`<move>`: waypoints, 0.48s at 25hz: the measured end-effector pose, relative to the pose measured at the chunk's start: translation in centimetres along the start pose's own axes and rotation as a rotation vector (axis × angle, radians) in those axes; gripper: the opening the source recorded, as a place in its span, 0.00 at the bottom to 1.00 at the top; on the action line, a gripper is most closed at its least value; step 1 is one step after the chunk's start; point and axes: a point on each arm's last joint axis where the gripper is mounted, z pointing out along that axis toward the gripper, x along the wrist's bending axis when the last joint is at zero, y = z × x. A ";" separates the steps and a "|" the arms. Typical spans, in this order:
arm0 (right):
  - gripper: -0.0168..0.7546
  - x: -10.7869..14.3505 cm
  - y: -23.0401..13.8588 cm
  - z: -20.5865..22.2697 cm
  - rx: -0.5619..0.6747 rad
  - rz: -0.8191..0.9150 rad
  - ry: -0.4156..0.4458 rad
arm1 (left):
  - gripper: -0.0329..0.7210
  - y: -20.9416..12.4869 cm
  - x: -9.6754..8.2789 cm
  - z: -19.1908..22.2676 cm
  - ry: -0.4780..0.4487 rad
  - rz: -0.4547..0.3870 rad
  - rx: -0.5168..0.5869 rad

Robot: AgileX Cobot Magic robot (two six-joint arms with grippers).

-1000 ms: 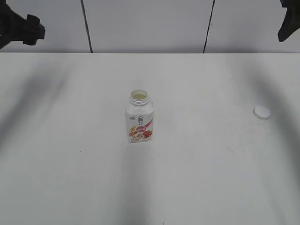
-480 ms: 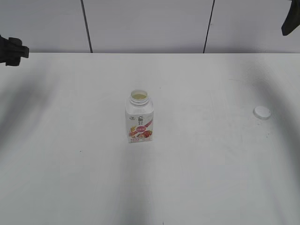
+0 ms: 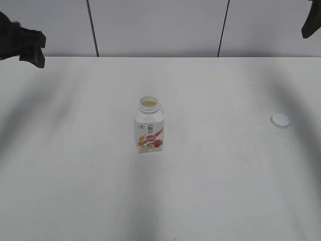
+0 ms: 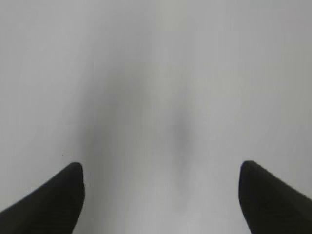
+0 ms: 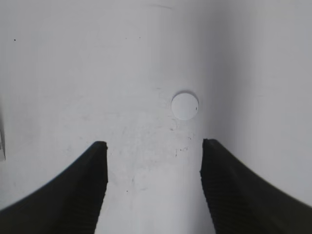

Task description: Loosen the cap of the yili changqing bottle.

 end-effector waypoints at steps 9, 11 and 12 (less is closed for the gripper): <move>0.64 0.4 -0.7 -2.1 -0.041 0.008 -0.001 | 0.82 0.5 -0.5 -2.9 -0.070 -0.035 0.156; 0.64 0.5 -1.7 -3.0 -0.047 0.010 -0.001 | 0.82 0.0 -0.2 -3.7 -0.056 -0.030 0.201; 0.64 0.7 -2.3 -3.7 -0.055 0.010 -0.001 | 0.82 -0.3 0.0 -4.1 -0.041 -0.022 0.230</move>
